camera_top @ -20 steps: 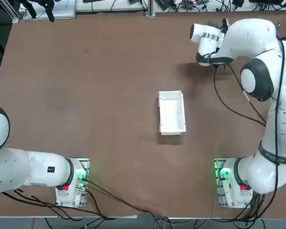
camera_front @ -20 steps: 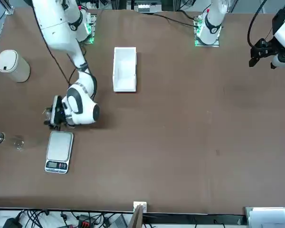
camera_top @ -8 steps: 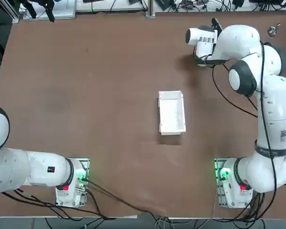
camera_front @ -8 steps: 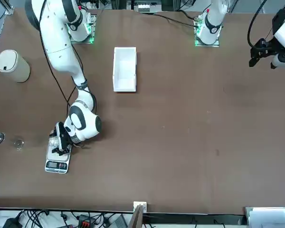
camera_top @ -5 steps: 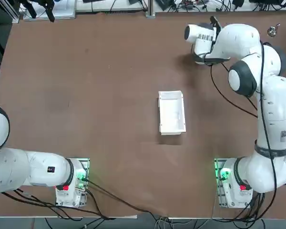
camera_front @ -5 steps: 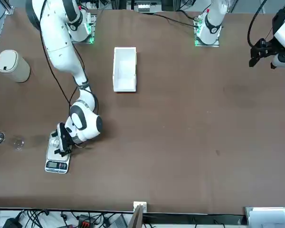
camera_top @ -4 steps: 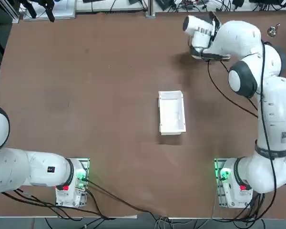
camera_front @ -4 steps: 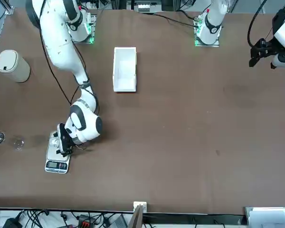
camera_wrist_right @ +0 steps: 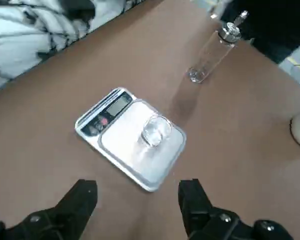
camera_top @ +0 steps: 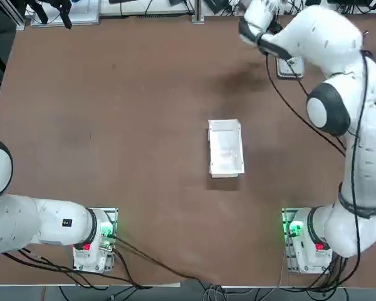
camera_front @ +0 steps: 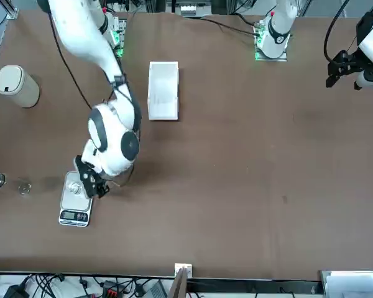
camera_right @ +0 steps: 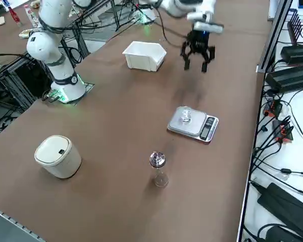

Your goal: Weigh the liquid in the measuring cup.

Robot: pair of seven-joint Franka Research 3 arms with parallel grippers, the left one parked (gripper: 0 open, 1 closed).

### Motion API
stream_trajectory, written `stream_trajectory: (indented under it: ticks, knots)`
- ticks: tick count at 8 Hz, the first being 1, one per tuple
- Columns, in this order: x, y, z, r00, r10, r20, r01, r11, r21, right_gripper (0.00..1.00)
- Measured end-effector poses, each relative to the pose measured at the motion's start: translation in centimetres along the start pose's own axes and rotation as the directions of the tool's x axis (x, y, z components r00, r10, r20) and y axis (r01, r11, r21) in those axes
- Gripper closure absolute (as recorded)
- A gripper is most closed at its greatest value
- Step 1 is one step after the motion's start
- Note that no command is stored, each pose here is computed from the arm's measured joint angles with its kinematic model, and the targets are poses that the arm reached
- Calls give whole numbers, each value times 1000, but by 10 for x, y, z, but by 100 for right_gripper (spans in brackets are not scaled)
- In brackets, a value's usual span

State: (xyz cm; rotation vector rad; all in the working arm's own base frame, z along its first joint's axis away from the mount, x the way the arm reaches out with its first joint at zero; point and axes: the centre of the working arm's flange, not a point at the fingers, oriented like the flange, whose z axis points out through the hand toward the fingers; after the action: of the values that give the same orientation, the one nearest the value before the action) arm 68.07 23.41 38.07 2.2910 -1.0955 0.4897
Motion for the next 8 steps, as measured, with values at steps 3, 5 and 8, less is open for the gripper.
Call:
stream_trajectory:
  ticks: [3, 5, 8]
  knots:
    - [75, 92, -82, 924, -320, 207, 296, 945, 142, 0]
    - [138, 166, -100, 814, -511, 277, 426, 848, 315, 0]
    - [206, 254, -68, 678, -687, 260, 487, 686, 541, 0]
